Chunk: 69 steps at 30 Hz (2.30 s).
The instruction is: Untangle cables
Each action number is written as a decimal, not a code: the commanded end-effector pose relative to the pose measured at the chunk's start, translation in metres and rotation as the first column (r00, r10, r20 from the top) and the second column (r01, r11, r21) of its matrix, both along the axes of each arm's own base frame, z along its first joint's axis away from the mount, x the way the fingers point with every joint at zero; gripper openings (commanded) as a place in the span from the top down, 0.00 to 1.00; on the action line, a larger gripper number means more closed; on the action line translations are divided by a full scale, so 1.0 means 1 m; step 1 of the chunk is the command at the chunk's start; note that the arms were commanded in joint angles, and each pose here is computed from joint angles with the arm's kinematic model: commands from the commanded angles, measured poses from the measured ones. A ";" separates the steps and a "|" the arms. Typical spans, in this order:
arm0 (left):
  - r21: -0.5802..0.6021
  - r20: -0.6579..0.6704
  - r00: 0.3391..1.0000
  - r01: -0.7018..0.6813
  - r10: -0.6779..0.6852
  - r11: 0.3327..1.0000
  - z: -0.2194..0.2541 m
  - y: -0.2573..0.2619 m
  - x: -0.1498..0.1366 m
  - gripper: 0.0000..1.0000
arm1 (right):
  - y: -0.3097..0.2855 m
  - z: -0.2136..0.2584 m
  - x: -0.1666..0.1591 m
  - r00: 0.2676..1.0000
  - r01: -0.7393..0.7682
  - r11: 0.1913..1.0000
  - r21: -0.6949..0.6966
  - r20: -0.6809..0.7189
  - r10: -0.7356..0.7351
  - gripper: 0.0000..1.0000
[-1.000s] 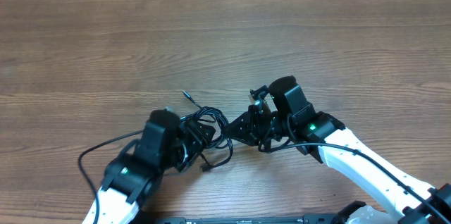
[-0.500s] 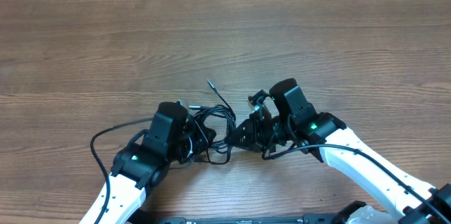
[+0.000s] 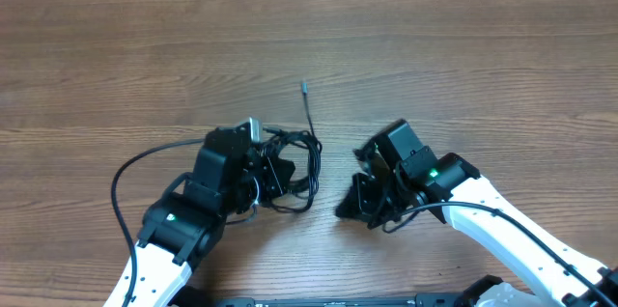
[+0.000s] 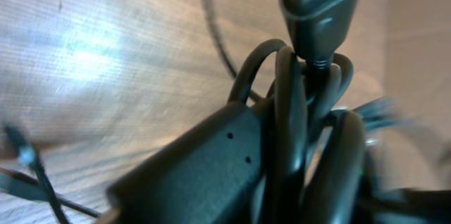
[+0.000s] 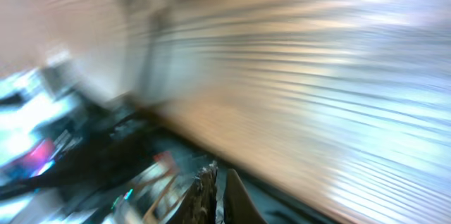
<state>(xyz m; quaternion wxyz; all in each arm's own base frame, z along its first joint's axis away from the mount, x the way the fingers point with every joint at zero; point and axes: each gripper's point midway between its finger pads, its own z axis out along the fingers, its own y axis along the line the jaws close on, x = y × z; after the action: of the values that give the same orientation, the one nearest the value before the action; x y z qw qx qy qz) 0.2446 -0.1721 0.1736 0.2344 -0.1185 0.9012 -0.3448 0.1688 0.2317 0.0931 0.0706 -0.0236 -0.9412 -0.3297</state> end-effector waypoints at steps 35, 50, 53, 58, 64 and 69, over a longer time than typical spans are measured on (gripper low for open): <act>0.463 0.344 0.457 0.678 -0.820 0.571 0.016 -0.025 -0.062 0.96 | -0.011 0.076 0.053 0.951 0.038 0.997 0.068 0.303 -0.057 0.96; 0.519 0.309 0.536 0.598 -0.786 0.611 0.011 -0.013 -0.043 0.96 | -0.006 0.087 0.040 0.966 -0.006 0.989 0.145 0.258 -0.031 0.94; 0.530 0.268 0.627 0.539 -0.732 0.655 0.005 -0.003 -0.033 0.96 | -0.007 0.086 0.042 0.962 -0.011 0.990 0.139 0.272 -0.027 0.93; 0.392 0.188 0.795 0.477 -0.576 0.787 -0.003 0.000 -0.029 0.96 | -0.017 0.102 0.046 0.936 -0.048 0.990 0.136 0.351 -0.002 0.92; 0.244 0.092 0.846 0.493 -0.526 0.835 -0.016 -0.014 -0.031 0.96 | -0.005 0.147 0.026 0.812 -0.295 0.929 0.224 0.571 0.121 0.81; 0.198 0.244 0.706 0.635 -0.664 0.747 0.002 -0.042 -0.033 0.96 | -0.003 0.151 0.023 0.783 -0.338 0.915 0.222 0.606 0.143 0.71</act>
<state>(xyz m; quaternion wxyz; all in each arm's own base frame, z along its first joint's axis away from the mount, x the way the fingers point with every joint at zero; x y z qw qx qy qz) 0.2144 -0.1940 0.1502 0.2233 0.2294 0.8947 -0.3114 0.1952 0.2230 0.2303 -0.1542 0.1648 -0.8677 -0.4428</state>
